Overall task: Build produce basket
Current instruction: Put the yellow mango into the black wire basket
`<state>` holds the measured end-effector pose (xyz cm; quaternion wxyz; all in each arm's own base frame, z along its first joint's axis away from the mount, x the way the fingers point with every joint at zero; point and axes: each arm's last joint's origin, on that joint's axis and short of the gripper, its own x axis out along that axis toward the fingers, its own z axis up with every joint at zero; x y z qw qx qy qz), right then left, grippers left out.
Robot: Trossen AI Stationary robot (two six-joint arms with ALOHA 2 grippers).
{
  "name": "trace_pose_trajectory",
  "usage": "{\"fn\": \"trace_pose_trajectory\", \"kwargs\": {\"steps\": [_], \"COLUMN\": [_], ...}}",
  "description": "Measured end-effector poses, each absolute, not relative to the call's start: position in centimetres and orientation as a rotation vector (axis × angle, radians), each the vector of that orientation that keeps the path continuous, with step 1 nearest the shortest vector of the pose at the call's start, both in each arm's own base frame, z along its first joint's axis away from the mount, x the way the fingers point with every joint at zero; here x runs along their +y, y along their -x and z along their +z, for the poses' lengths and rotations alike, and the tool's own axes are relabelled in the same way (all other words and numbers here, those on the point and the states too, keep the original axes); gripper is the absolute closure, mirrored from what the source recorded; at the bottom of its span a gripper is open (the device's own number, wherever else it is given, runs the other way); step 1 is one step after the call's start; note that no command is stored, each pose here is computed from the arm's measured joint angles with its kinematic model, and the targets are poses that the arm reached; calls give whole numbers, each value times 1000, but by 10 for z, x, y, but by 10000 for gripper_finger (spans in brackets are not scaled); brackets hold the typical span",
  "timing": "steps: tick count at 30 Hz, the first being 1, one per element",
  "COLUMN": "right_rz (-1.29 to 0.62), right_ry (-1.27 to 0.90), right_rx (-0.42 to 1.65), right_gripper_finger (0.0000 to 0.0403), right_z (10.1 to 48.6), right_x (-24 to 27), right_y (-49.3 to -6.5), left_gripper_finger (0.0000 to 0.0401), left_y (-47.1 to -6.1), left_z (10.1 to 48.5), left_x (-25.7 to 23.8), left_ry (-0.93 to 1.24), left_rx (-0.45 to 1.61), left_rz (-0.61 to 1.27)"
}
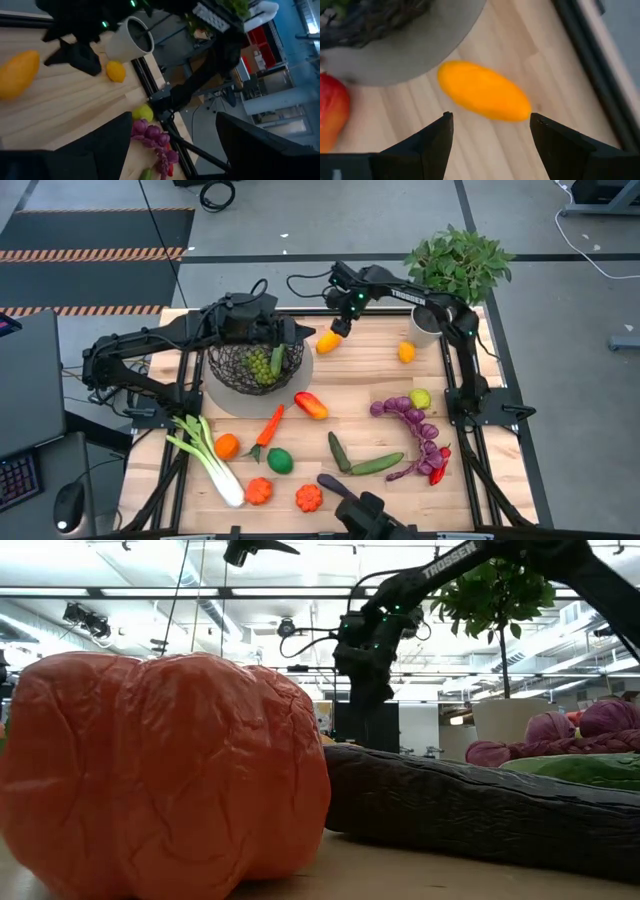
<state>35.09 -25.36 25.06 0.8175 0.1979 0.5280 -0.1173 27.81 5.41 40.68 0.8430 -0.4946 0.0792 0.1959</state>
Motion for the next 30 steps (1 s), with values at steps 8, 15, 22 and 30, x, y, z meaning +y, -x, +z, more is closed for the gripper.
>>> {"fn": "trace_pose_trajectory", "kwargs": {"steps": [8, 15, 22, 30], "right_rz": [-328, -391, -342, -227], "right_ry": [-554, -663, -616, -410], "right_rx": [1158, 1179, 1218, 1271], "right_gripper_finger": [135, 135, 135, 135], "right_z": [236, 230, 230, 229], "right_x": [-260, -260, -257, -248], "right_y": [-353, -352, -351, -355], "left_gripper_finger": [108, 108, 108, 108], "left_y": [-279, -279, -279, -279], "left_z": [407, 407, 407, 407], "left_x": [50, 50, 50, 48], "left_ry": [1027, 1008, 997, 982], "left_rx": [178, 182, 186, 191], "left_rz": [398, 397, 394, 386]}}
